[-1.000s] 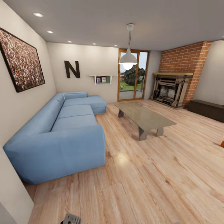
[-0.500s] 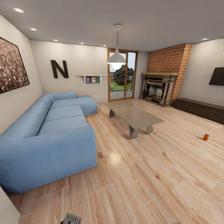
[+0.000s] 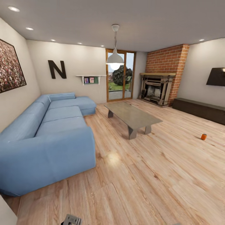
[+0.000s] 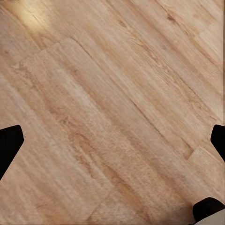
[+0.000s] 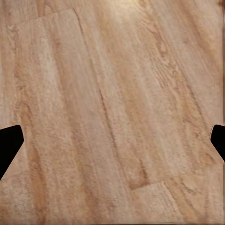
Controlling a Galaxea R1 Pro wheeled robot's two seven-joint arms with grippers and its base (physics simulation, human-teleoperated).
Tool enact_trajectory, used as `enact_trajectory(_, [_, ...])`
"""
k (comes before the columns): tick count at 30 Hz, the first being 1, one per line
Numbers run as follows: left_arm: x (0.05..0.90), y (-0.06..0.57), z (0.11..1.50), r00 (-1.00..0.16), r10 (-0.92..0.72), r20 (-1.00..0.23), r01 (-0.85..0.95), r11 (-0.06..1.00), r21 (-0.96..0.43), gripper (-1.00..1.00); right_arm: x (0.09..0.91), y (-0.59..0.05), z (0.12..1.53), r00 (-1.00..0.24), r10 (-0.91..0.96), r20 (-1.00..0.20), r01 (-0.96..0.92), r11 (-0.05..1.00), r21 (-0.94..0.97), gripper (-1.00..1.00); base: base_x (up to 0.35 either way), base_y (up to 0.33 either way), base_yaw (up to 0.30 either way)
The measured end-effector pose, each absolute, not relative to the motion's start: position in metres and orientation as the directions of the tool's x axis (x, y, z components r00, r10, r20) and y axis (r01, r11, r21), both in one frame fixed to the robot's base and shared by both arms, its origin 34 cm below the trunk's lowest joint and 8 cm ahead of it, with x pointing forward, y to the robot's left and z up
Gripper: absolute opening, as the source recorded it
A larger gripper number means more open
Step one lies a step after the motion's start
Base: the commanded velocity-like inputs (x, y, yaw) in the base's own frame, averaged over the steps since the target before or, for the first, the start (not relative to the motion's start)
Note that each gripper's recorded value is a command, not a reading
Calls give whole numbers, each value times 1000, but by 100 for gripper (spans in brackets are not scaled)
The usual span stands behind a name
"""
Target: Put the three can of soda from the living room inside the tash can in the kitchen.
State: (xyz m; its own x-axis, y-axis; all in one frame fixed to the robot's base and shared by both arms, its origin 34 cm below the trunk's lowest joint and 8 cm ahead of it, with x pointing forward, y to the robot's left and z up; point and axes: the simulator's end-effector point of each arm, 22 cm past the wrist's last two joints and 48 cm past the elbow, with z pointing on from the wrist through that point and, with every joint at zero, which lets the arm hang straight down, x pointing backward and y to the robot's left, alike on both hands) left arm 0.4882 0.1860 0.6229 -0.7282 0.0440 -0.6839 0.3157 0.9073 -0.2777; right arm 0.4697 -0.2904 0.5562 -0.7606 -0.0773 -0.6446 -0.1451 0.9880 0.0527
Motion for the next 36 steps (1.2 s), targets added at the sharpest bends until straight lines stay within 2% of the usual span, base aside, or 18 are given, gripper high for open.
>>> enact_trajectory(36, [488,186,623,-728,44,-684,316,907,-278,100,469,-290,556,-762,-77,-643,-146,988,54,100,0,0,-258])
